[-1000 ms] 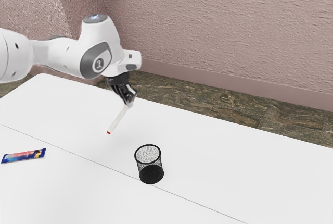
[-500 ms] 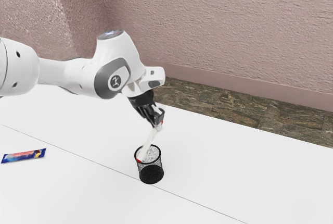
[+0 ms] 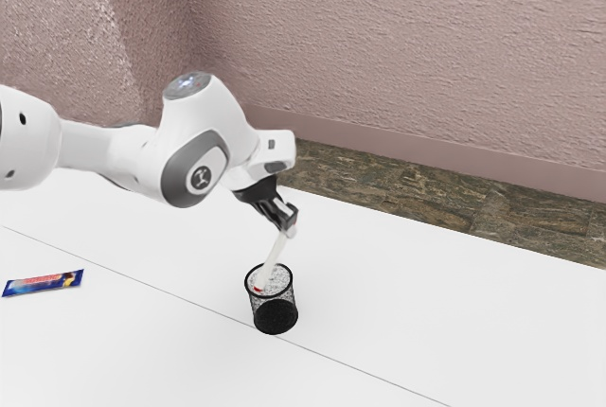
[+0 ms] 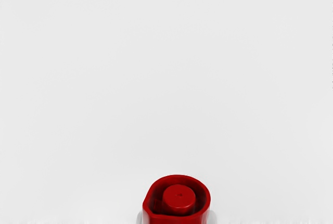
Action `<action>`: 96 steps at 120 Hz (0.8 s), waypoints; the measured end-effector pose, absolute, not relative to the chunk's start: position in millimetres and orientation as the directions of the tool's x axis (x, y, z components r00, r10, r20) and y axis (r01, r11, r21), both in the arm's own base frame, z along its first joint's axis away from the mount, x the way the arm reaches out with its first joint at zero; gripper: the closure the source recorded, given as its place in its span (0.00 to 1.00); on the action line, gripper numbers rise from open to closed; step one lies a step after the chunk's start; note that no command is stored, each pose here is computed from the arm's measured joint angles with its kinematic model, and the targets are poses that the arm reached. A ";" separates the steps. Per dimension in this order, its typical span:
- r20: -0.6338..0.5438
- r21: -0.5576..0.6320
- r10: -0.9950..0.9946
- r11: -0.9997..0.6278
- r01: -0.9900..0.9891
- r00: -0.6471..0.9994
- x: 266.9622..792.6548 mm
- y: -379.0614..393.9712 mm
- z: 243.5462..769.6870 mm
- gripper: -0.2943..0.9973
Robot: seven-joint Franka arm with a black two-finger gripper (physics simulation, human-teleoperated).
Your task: Put the marker into the pen holder.
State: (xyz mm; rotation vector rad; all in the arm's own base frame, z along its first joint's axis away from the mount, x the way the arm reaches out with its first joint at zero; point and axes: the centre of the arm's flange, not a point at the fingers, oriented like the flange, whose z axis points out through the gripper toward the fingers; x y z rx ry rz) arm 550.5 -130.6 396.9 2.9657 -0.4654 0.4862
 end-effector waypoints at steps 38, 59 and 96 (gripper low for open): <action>0.342 0.033 -0.295 -0.945 -0.325 0.892 511.9 -125.6 392.8 0.84; 0.319 0.033 -0.297 -0.946 -0.323 0.900 500.6 -120.3 379.8 0.73; 0.381 -0.009 -0.349 -0.927 -0.374 0.856 612.8 -144.6 481.7 0.35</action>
